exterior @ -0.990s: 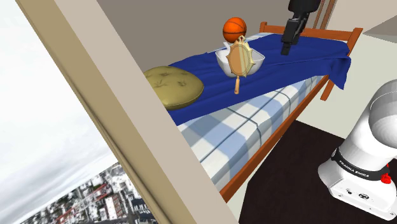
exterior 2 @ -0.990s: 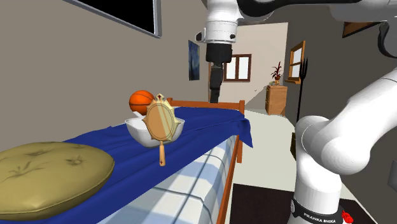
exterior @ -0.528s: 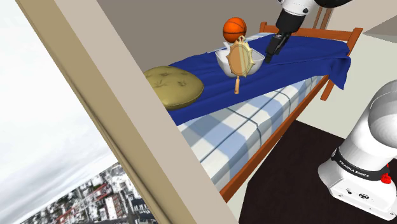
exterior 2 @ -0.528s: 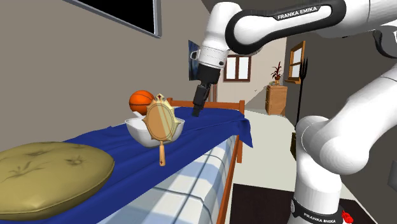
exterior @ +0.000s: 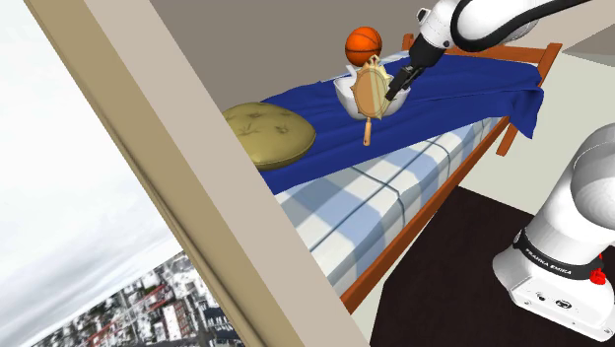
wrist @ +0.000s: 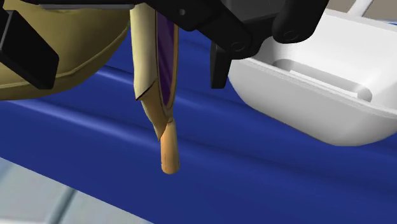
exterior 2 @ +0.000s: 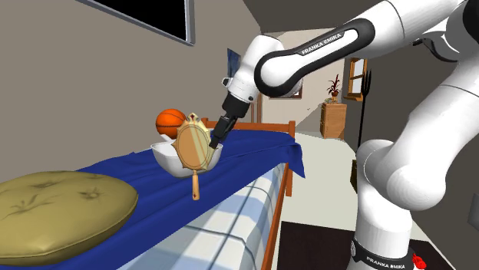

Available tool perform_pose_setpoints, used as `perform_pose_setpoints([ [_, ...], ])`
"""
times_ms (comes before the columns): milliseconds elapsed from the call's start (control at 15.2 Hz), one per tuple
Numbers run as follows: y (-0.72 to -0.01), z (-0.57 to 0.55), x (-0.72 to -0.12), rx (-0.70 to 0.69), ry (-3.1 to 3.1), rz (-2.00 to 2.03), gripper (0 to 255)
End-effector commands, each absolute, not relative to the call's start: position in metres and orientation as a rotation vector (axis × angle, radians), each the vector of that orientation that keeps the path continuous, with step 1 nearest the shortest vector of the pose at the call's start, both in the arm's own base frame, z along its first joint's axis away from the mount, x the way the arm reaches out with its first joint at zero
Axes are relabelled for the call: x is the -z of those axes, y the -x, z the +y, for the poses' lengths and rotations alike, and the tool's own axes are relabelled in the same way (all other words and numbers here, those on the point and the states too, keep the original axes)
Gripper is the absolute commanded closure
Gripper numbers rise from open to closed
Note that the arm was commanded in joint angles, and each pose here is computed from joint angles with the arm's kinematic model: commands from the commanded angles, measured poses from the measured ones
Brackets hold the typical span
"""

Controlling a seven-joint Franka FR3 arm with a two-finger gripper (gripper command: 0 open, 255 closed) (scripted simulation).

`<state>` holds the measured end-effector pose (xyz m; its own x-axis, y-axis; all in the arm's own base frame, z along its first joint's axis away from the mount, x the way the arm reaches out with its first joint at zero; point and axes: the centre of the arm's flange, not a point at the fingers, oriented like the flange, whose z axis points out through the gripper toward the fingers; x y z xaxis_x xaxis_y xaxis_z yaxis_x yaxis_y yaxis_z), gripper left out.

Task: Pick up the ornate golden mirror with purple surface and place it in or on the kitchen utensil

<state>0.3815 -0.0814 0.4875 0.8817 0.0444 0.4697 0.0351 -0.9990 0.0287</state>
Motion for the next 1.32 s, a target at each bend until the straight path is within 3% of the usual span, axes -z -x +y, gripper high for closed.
perform_pose_setpoints([
  [0,-0.387,-0.084,-0.479,-0.777,-3.024,0.062,0],
  [858,-0.401,-0.084,-0.453,-0.777,-3.024,0.062,0],
  [924,-0.401,-0.084,-0.453,-0.777,-3.024,0.062,255],
  [1254,-0.401,-0.084,-0.453,-0.777,-3.024,0.062,255],
])
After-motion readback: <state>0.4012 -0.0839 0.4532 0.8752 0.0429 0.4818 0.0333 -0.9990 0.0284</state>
